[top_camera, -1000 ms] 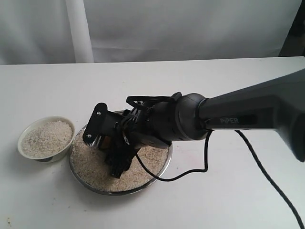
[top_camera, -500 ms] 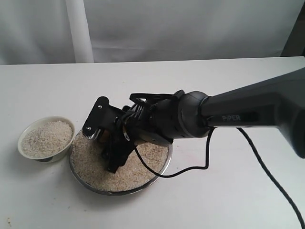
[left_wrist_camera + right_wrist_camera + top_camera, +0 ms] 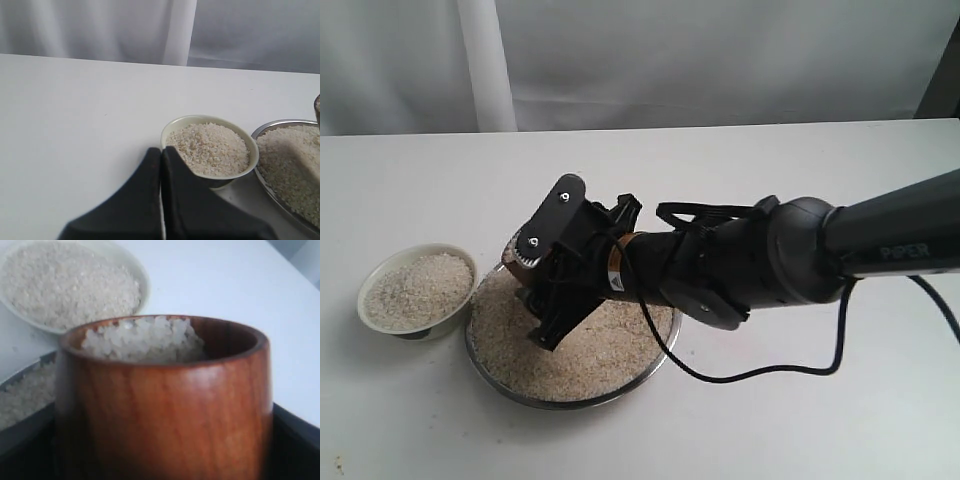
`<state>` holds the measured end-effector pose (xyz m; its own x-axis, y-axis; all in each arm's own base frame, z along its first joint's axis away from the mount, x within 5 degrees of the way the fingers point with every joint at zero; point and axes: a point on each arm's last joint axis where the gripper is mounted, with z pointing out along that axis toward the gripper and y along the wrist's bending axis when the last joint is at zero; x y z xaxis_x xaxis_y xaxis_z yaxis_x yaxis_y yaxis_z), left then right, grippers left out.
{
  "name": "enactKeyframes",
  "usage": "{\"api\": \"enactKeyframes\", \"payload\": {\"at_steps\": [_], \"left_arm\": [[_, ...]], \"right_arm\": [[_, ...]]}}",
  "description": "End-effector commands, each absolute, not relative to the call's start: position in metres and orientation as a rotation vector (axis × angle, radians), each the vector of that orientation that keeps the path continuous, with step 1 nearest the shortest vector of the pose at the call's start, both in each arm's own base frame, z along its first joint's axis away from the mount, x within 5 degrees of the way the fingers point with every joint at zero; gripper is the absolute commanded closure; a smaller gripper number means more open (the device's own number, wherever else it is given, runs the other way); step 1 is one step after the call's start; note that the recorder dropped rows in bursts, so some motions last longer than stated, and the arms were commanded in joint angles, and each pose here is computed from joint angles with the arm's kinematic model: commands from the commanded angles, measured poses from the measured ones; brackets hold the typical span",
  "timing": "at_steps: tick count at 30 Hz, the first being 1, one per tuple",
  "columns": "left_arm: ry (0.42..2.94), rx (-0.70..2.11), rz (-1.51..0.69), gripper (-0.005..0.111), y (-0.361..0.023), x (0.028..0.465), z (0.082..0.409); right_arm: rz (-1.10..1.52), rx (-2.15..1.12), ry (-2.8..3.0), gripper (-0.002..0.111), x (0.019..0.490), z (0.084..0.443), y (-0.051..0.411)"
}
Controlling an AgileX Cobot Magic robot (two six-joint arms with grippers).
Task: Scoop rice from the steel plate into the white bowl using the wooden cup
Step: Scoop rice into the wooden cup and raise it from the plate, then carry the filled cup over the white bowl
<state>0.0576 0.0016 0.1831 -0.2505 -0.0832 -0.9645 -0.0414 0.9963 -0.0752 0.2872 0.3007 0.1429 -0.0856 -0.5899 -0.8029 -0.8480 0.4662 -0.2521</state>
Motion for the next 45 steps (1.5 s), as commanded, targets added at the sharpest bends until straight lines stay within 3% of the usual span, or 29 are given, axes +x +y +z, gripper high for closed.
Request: {"api": "enactKeyframes", "payload": {"at_steps": [1, 14, 26, 31, 37, 45], "left_arm": [[1.816, -0.1, -0.047, 0.107, 0.002, 0.058, 0.185], [1.816, -0.1, -0.047, 0.107, 0.002, 0.058, 0.185], [1.816, -0.1, -0.047, 0.107, 0.002, 0.058, 0.185], [1.816, -0.1, -0.047, 0.107, 0.002, 0.058, 0.185], [1.816, -0.1, -0.047, 0.107, 0.002, 0.058, 0.185], [1.816, -0.1, -0.047, 0.107, 0.002, 0.058, 0.185]], "right_arm": [[0.458, -1.127, 1.628, 0.108, 0.281, 0.158, 0.297], [0.46, -1.129, 1.602, 0.108, 0.281, 0.161, 0.299], [0.043, -1.411, 1.603, 0.108, 0.32, 0.242, 0.374], [-0.104, -1.533, 1.586, 0.108, 0.328, 0.242, 0.402], [-0.287, -1.736, 1.506, 0.108, 0.329, 0.213, 0.429], [-0.433, -1.861, 1.323, 0.108, 0.326, 0.202, 0.441]]}}
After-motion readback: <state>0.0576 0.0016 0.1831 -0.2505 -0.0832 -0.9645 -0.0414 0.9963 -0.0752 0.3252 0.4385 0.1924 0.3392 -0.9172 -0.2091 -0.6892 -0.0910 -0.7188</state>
